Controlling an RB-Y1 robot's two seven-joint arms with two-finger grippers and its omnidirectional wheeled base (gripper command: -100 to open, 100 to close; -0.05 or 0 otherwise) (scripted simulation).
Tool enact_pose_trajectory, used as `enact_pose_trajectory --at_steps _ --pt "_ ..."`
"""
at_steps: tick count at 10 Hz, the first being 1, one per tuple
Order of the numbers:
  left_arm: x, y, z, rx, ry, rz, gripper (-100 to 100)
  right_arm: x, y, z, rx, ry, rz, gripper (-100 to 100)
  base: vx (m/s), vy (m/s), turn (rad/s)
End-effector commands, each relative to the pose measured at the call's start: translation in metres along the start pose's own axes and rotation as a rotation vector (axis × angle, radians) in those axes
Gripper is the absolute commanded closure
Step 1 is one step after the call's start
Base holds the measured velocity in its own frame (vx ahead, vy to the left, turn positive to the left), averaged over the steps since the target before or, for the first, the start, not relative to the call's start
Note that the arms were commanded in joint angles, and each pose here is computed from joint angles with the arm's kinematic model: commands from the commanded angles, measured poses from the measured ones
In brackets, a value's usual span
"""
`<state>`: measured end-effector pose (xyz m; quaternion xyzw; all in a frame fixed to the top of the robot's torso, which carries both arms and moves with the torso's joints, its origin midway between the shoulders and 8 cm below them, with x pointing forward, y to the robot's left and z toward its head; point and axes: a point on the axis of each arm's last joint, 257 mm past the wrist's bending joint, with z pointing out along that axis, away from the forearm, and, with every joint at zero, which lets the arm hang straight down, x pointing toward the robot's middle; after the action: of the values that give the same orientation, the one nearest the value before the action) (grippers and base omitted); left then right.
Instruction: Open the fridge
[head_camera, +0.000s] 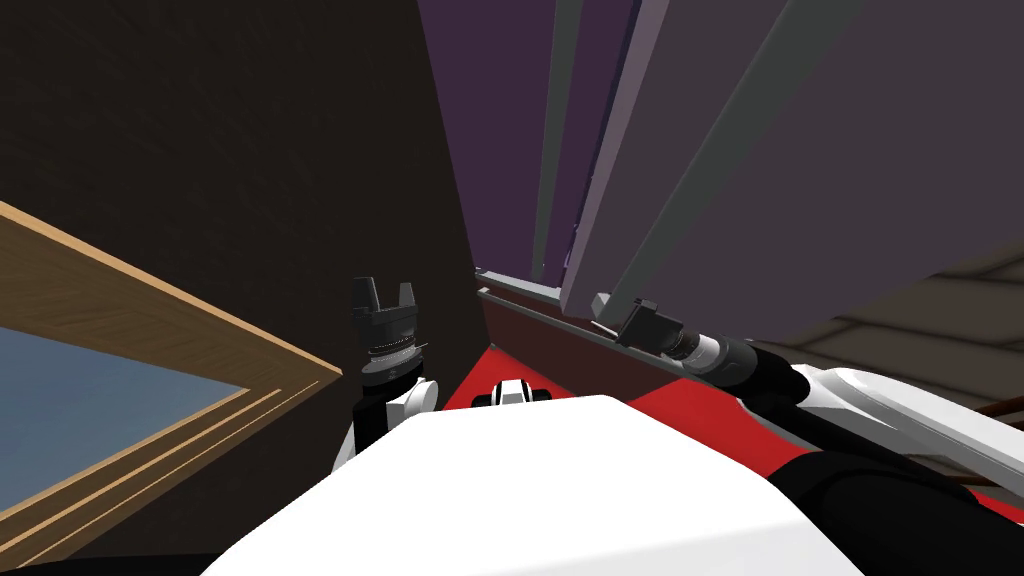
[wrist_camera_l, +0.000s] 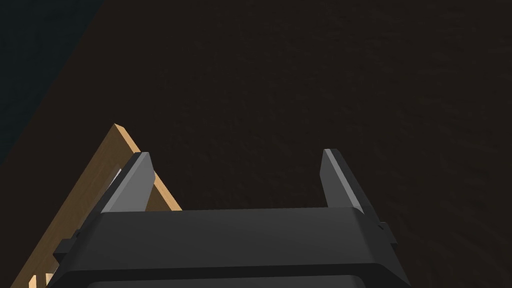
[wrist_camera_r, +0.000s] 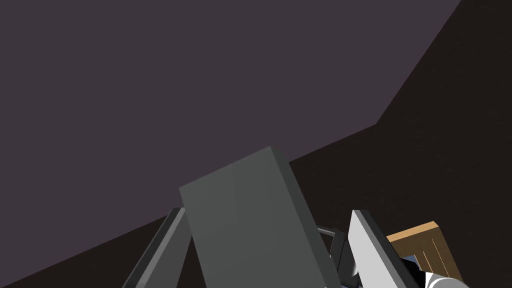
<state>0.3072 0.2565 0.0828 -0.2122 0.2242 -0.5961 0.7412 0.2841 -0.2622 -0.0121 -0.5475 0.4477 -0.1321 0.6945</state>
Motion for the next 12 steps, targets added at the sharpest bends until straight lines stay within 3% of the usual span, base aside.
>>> enact_pose_trajectory --at_steps 1,2,3,5,6,8,9,12 --pt "0.000 0.000 0.000 0.000 0.000 0.000 0 -0.012 0.011 -0.002 -0.027 -0.027 0.014 100 -0.030 -0.038 0.009" --pt "0.000 0.000 0.000 0.000 0.000 0.000 0 -0.014 0.007 -0.002 -0.013 -0.034 0.012 100 -0.016 -0.013 0.003" --pt "0.000 0.000 0.000 0.000 0.000 0.000 0 -0.025 0.016 -0.001 -0.043 -0.058 0.023 100 -0.028 -0.027 -0.008" --pt "0.000 0.000 0.000 0.000 0.000 0.000 0 -0.026 0.010 -0.003 -0.016 -0.062 0.024 100 -0.021 -0.026 0.008" --pt "0.000 0.000 0.000 0.000 0.000 0.000 0 -0.037 0.018 -0.002 -0.043 -0.086 0.040 100 -0.026 -0.035 -0.014" --pt "0.000 0.000 0.000 0.000 0.000 0.000 0 -0.037 0.012 -0.004 -0.015 -0.087 0.038 100 -0.024 -0.025 0.011" --pt "0.000 0.000 0.000 0.000 0.000 0.000 0 -0.037 0.012 -0.003 -0.020 -0.084 0.034 100 -0.010 -0.003 -0.005" --pt "0.000 0.000 0.000 0.000 0.000 0.000 0 -0.032 0.020 -0.016 -0.070 -0.117 0.030 100 -0.046 -0.018 0.005"
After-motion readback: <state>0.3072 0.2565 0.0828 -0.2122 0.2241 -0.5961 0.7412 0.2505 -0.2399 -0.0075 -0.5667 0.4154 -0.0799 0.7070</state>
